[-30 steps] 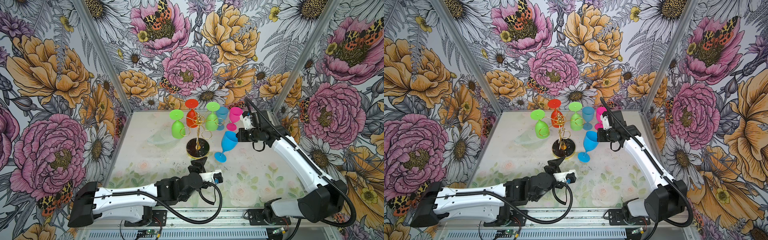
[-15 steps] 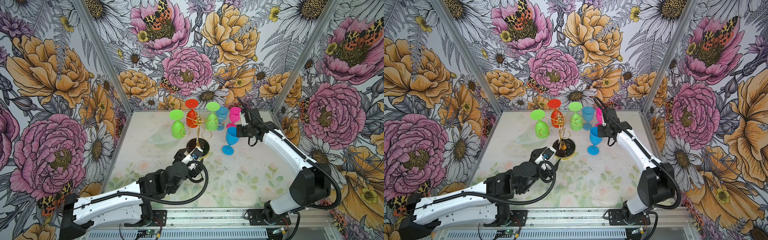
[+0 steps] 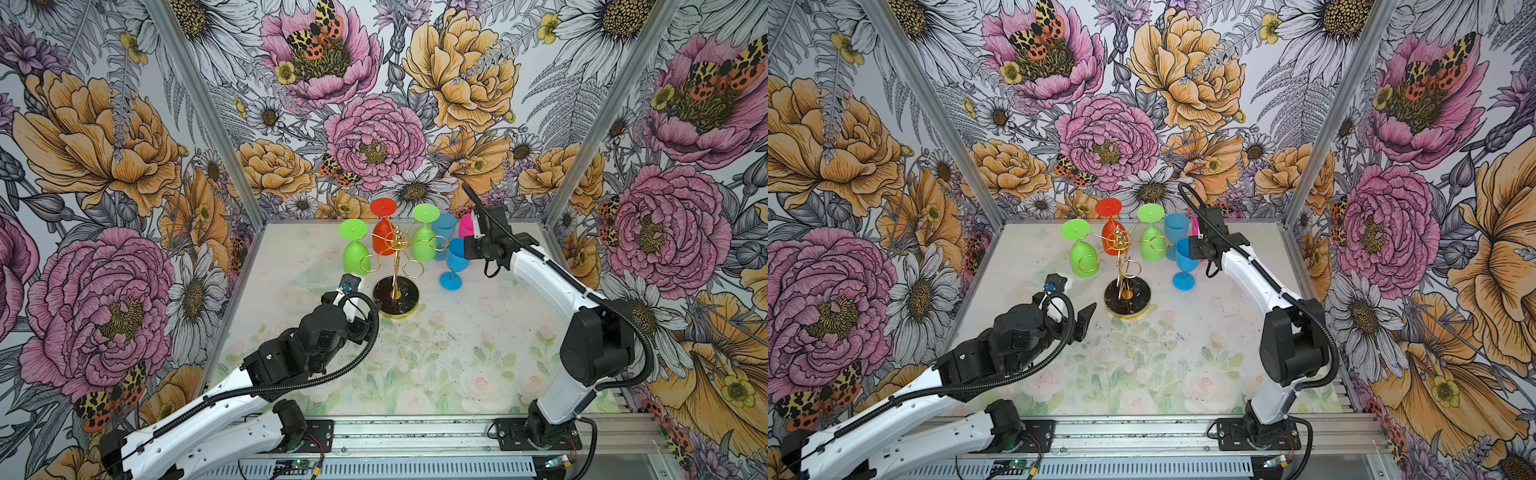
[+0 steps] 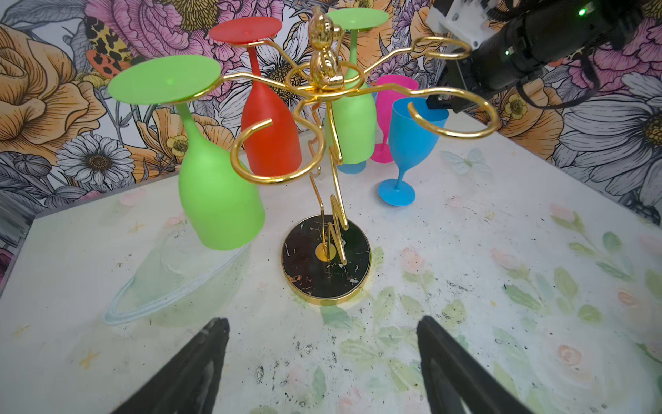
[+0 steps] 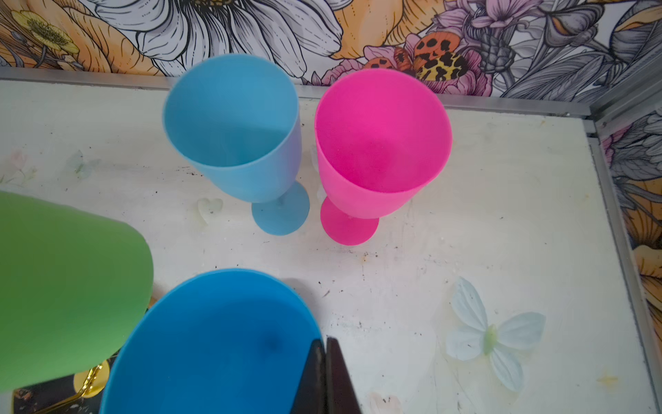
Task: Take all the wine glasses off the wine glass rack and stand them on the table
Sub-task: 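Stand the blue glass beside the pink glass with the right gripper while the left withdraws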
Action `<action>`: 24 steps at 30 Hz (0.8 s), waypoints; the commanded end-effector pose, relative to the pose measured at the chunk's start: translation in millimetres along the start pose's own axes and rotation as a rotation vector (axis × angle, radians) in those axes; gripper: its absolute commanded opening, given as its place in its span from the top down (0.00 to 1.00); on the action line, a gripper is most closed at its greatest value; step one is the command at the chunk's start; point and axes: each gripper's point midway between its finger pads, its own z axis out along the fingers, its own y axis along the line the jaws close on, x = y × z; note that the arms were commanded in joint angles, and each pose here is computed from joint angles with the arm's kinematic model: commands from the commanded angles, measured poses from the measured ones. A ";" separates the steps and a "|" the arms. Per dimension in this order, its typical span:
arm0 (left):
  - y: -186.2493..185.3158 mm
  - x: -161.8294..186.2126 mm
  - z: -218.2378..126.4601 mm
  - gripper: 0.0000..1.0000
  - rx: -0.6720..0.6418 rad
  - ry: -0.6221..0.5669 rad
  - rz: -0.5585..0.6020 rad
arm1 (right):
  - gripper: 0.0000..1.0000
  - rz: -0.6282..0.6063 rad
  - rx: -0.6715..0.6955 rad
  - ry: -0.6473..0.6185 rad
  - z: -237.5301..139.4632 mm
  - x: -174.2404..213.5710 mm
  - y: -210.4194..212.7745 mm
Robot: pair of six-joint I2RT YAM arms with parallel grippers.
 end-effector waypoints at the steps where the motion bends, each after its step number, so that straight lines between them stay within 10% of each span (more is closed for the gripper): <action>1: 1.2 -6.5 -10.0 0.14 0.041 -0.007 -0.076 | 1.00 -0.011 0.003 -0.084 1.3 -28.2 3.8; 24: 54.5 -1.0 -13.6 0.13 -0.065 0.049 -0.348 | 1.00 -0.027 -0.008 -0.073 29.8 -32.5 18.0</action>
